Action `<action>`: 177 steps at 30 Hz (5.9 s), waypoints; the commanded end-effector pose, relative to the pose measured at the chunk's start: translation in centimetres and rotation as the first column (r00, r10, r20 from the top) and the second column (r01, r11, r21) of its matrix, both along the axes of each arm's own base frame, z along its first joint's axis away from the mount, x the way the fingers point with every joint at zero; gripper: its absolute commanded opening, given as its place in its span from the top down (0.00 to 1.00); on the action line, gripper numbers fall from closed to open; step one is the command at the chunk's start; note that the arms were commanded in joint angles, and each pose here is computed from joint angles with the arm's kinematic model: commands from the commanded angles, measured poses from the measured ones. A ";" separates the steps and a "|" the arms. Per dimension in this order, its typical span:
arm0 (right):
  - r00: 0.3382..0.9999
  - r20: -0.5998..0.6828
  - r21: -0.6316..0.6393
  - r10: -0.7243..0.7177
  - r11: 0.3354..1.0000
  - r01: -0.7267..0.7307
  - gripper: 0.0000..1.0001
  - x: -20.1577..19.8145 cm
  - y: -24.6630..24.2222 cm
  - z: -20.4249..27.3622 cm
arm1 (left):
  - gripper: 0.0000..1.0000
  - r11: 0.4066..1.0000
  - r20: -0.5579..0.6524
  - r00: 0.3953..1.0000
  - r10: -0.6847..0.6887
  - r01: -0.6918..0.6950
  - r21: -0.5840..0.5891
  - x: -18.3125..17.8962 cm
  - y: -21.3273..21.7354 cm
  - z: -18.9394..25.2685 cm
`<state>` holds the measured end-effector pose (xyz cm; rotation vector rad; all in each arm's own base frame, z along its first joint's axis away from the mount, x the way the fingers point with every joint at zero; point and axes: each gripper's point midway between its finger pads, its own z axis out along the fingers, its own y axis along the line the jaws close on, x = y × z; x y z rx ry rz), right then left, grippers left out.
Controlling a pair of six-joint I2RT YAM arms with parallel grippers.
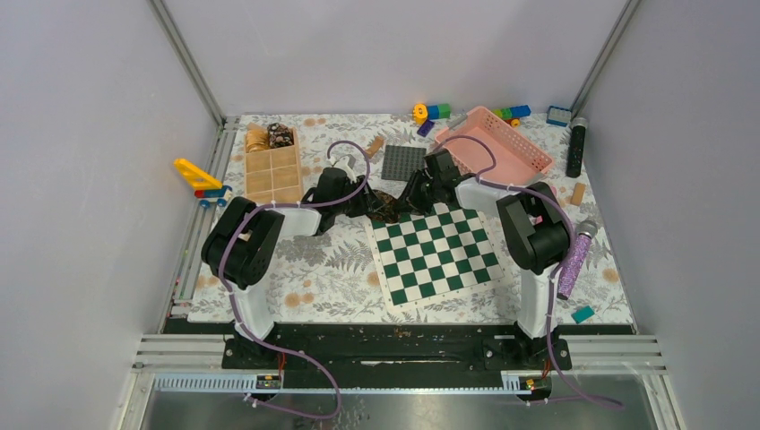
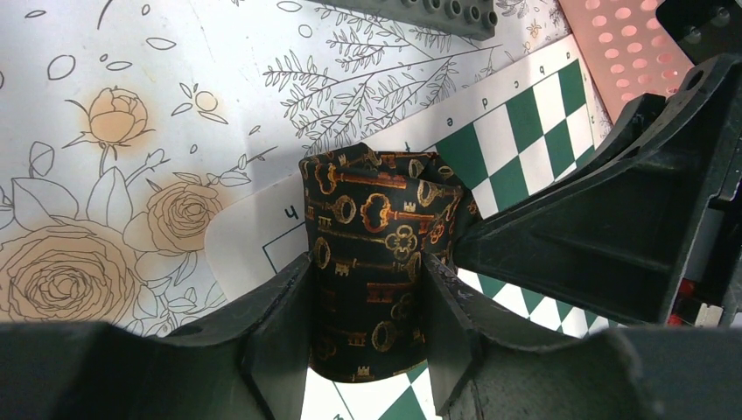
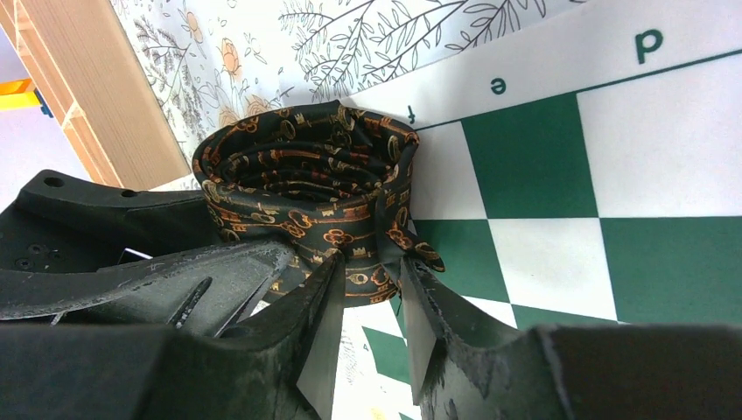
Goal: Roll the ties
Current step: Roll the tie at the center of the board, then pick up the tie at the center of the board, then move the storage box to the center of the board.
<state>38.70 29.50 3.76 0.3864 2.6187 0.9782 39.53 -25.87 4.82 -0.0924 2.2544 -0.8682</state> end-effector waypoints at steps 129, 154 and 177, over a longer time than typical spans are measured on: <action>0.912 0.365 -0.176 -0.185 0.949 0.263 0.50 -0.9 -9.3 9.8 | 0.62 0.997 -0.005 0.998 -0.062 0.062 0.048 0.1 -0.5 2.3; 0.943 0.320 -0.130 -0.095 0.981 0.143 0.55 -0.4 -6.0 8.7 | 0.66 0.945 0.139 0.986 0.094 -0.132 0.298 -1.2 7.6 16.1; 0.900 0.285 -0.029 0.329 0.942 -0.335 0.38 0.7 24.6 8.5 | 0.64 0.869 0.452 0.833 0.319 -0.447 0.211 -9.0 18.0 33.5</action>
